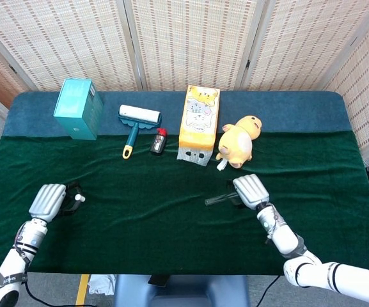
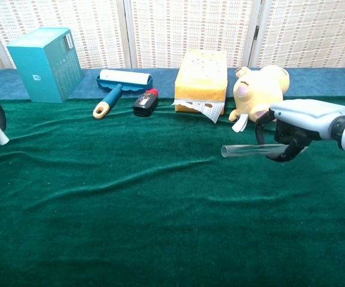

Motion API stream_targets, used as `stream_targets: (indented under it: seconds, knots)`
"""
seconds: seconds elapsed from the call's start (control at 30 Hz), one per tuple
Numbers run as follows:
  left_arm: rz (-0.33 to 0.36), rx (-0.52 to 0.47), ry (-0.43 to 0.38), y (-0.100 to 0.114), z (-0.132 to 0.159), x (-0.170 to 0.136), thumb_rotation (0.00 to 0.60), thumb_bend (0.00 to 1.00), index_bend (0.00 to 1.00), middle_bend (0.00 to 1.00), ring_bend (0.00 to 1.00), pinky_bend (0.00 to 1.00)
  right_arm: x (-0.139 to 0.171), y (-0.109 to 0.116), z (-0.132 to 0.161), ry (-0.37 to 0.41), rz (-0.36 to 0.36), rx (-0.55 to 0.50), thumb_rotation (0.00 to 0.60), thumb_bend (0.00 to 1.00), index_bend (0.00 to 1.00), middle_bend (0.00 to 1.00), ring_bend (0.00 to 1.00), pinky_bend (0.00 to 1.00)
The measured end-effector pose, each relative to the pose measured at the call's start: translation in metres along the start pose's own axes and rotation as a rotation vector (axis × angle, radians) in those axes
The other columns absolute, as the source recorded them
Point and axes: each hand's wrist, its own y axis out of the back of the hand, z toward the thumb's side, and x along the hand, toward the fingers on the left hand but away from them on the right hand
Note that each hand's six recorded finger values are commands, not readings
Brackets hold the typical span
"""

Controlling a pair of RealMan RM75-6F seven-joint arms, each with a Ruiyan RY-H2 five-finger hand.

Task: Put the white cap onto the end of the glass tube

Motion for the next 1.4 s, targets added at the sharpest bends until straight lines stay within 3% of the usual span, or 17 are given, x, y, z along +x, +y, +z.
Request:
stream_targets:
  seconds: [0.63,0.87,1.4]
  knots:
    - [0.112,-0.296,-0.23,0.058,0.095,0.014,0.6,0.47,0.57,1.0,0.91,0.82,-0.008,0.014,0.072,0.15,-0.045,-0.456,0.6,0.68,0.86,1.0,1.0,1.0]
    - [0.146,-0.301,-0.29,0.063,0.118,0.012,0.6,0.47,0.57,1.0,0.91,0.82,-0.016,0.021,0.093,0.171,-0.051,-0.587,0.6,0.68,0.87,1.0,1.0,1.0]
    - [0.196,-0.234,-0.414,0.055,0.165,0.004,0.6,0.47,0.58,1.0,0.92,0.82,-0.028,0.017,0.136,0.205,-0.012,-0.72,0.6,0.68,0.87,1.0,1.0,1.0]
